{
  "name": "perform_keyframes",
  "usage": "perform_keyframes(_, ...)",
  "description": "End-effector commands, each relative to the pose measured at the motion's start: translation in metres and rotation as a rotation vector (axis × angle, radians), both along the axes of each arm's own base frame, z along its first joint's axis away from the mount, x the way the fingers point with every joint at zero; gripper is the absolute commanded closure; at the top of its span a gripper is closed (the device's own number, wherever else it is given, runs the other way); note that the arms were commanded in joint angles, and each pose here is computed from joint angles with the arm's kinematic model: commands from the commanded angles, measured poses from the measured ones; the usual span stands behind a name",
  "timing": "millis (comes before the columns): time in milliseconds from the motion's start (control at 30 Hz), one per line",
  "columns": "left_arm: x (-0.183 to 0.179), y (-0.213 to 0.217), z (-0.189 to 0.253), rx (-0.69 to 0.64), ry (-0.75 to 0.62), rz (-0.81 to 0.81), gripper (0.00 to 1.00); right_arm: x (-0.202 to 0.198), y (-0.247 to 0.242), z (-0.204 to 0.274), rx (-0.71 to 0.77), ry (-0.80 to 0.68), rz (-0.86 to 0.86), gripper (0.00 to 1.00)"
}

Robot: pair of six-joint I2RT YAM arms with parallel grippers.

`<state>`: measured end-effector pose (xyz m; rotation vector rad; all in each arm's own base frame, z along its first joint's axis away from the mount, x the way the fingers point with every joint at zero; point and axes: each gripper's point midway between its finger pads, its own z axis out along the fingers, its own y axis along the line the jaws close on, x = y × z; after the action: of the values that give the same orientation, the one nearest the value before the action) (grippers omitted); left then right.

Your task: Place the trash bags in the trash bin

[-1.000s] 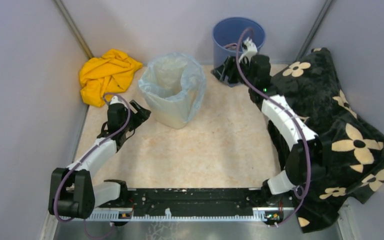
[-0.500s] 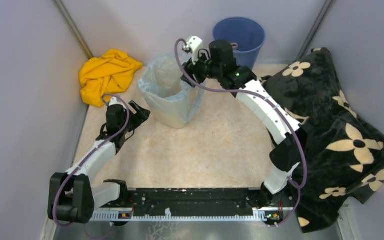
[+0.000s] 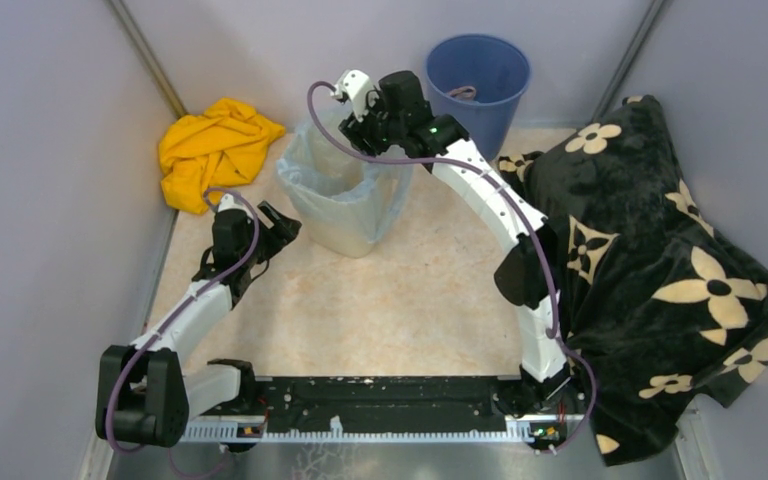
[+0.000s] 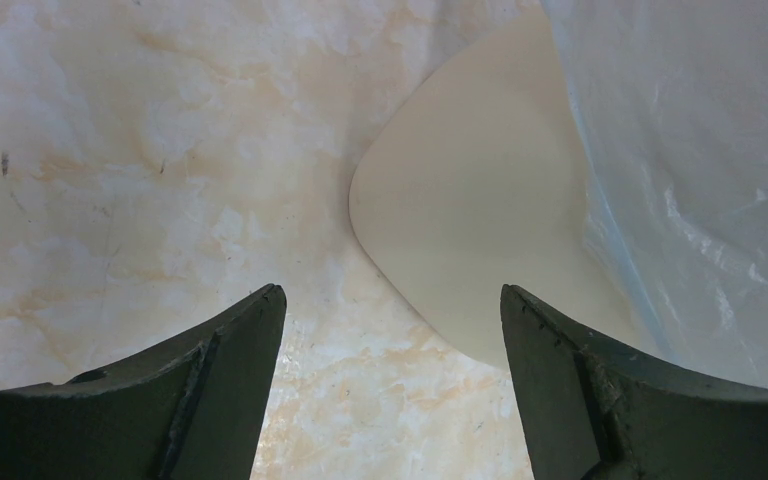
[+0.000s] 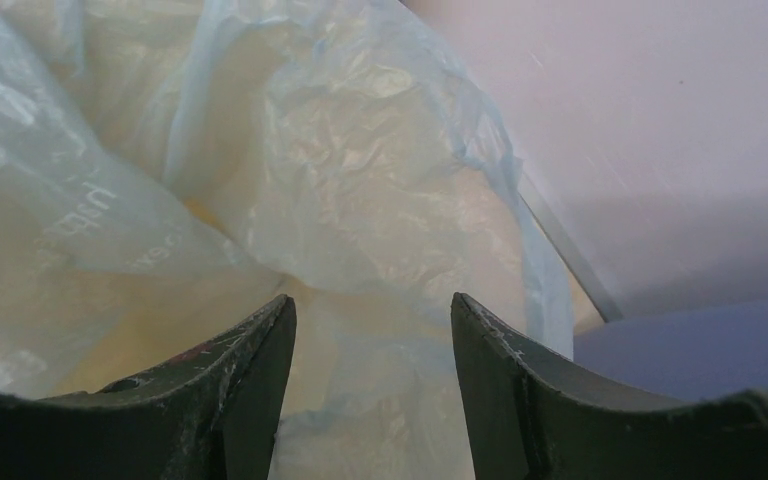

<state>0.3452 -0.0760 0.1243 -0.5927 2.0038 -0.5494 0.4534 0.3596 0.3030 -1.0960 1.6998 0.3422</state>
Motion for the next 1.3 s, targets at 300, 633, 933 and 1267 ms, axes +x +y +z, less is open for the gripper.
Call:
perform_keyframes(300, 0.002, -0.002, -0.001, -0.006, -0.016, -0.013, 0.15, 0.027, -0.022, -0.013, -0.047, 0.010, -0.114, 0.41)
perform_keyframes(633, 0.003, -0.002, 0.000, -0.007, -0.017, -0.017, 0.15, 0.018, -0.046, -0.016, -0.030, 0.153, -0.164, 0.40)
perform_keyframes(933, 0.006, -0.005, 0.003, -0.019, -0.021, -0.021, 0.16, -0.010, -0.033, -0.014, 0.013, 0.269, -0.115, 0.46)
perform_keyframes(1267, 0.007, -0.008, 0.005, -0.033, -0.023, -0.032, 0.16, -0.033, -0.023, -0.037, -0.050, 0.348, -0.156, 0.56)
